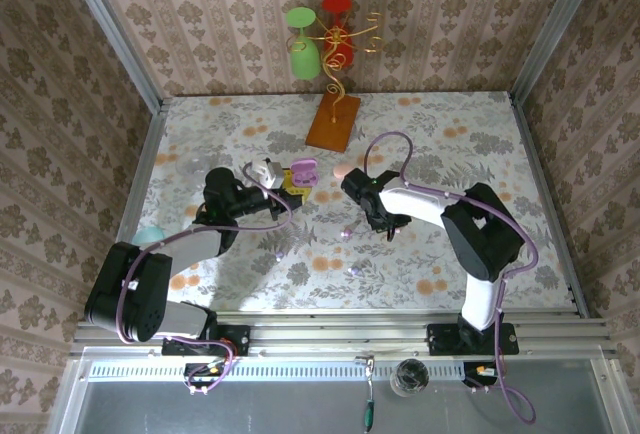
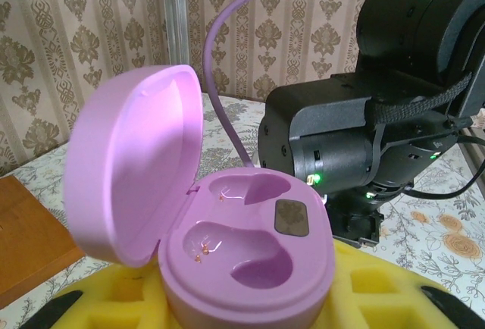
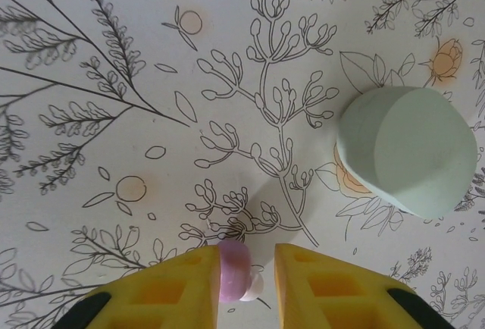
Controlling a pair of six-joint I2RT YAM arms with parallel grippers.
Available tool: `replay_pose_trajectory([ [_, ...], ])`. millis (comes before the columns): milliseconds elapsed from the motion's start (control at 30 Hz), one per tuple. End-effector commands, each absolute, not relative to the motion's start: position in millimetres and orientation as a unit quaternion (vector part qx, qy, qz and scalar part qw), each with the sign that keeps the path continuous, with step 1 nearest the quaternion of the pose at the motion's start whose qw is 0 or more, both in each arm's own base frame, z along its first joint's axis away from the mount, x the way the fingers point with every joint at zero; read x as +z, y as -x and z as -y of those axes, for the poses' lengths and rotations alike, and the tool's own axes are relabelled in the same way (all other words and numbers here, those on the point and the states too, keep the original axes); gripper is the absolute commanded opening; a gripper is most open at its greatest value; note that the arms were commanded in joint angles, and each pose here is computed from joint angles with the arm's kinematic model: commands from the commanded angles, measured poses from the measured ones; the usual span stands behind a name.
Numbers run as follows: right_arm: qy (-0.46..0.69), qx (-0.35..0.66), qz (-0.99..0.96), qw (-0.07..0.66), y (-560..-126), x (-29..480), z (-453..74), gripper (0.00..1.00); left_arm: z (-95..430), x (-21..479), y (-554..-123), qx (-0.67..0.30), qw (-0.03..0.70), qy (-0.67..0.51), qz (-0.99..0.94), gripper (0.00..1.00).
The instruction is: Insert the wireless bluetooth earbuds into the charging case
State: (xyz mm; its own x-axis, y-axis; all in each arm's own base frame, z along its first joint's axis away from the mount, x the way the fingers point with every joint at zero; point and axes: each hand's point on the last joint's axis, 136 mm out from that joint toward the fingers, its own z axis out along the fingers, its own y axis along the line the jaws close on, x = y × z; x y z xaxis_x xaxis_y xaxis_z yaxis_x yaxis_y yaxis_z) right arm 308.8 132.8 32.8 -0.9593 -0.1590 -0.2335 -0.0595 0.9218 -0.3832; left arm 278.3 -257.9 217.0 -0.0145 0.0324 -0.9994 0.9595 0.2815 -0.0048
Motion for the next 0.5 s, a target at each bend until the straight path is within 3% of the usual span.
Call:
replay_pose_trajectory([
  [0, 0.062, -0.212, -0.967, 0.127, -311.2, 36.6, -129.2, 0.27, 255.2, 222.2, -275.9, -0.408, 0.567, -0.439, -0.565, 0.34],
  [467, 0.066, -0.216, -0.969, 0.105, -305.6, 30.2, -129.6, 0.27, 255.6, 224.2, -277.7, -0.410, 0.565, -0.441, -0.564, 0.34],
])
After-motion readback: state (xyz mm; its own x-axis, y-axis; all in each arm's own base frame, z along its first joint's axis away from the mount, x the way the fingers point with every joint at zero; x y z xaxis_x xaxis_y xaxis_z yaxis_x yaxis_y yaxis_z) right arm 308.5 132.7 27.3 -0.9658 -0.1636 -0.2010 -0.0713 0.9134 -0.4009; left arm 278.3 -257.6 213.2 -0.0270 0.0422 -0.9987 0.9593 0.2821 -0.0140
